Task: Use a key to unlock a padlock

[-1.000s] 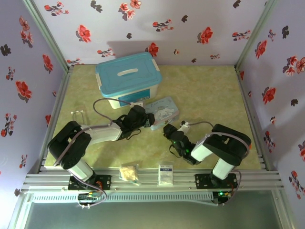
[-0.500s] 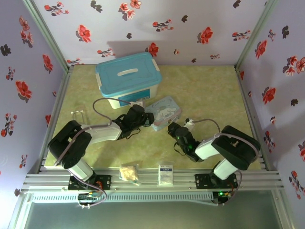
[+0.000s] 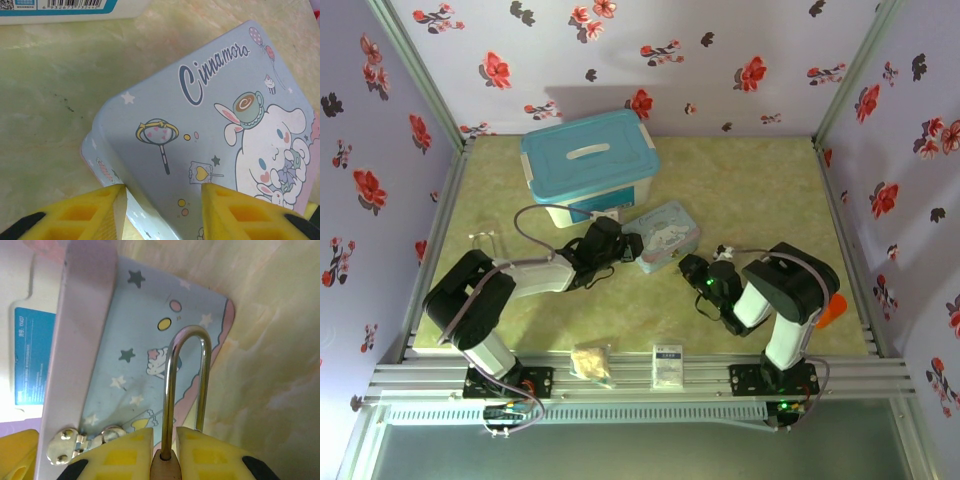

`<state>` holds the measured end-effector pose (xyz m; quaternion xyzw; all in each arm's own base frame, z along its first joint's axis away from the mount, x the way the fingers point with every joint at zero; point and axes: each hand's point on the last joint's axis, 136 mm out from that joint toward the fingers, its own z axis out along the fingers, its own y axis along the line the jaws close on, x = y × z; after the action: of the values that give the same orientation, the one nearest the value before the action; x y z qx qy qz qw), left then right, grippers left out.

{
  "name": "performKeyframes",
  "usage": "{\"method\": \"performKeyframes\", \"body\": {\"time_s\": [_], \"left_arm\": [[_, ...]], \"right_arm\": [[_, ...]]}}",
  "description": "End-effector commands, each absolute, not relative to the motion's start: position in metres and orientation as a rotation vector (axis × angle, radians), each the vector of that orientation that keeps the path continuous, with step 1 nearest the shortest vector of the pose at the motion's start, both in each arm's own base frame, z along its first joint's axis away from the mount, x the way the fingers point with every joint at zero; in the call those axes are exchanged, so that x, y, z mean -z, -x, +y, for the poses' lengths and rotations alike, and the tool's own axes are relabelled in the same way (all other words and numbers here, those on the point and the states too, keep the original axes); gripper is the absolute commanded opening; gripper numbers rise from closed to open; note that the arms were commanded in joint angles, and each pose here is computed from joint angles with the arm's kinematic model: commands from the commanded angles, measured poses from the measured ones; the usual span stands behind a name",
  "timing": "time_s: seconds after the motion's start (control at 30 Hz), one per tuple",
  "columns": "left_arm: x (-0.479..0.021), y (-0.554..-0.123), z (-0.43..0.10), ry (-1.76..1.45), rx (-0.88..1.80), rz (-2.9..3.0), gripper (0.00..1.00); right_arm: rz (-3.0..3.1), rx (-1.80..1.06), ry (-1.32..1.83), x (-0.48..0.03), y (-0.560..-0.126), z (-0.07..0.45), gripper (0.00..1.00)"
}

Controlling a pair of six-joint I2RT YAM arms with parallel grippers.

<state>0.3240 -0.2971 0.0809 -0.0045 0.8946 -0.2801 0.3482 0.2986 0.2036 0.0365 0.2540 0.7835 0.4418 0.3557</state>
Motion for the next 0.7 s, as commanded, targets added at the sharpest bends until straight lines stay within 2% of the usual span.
{"method": "performKeyframes", "body": {"time_s": [0.0,0.13,0.3,0.5,0.67], "left_arm": [[-0.001,-0.289,-0.237,-0.012,0.363,2.605,0.41],[0.001,-0.291,-0.234,-0.015,0.345,2.609,0.42],[-0.008,-0.305,-0.23,-0.006,0.364,2.575,0.43],[-0.028,-0.321,-0.263,-0.09,0.539,2.492,0.49],[-0.031,-0.341,-0.272,-0.051,0.557,2.469,0.53]], "right_arm": [[1.98,-1.218,-0.631,-0.051,-0.303,0.208,0.08],[2.003,-1.204,-0.684,-0.041,-0.3,0.195,0.08],[2.262,-1.183,-0.721,-0.004,-0.278,0.195,0.08],[2.474,-1.115,-0.674,0.011,-0.25,0.183,0.09],[2.709,-0.954,-0.572,0.018,-0.229,0.172,0.1]]}}
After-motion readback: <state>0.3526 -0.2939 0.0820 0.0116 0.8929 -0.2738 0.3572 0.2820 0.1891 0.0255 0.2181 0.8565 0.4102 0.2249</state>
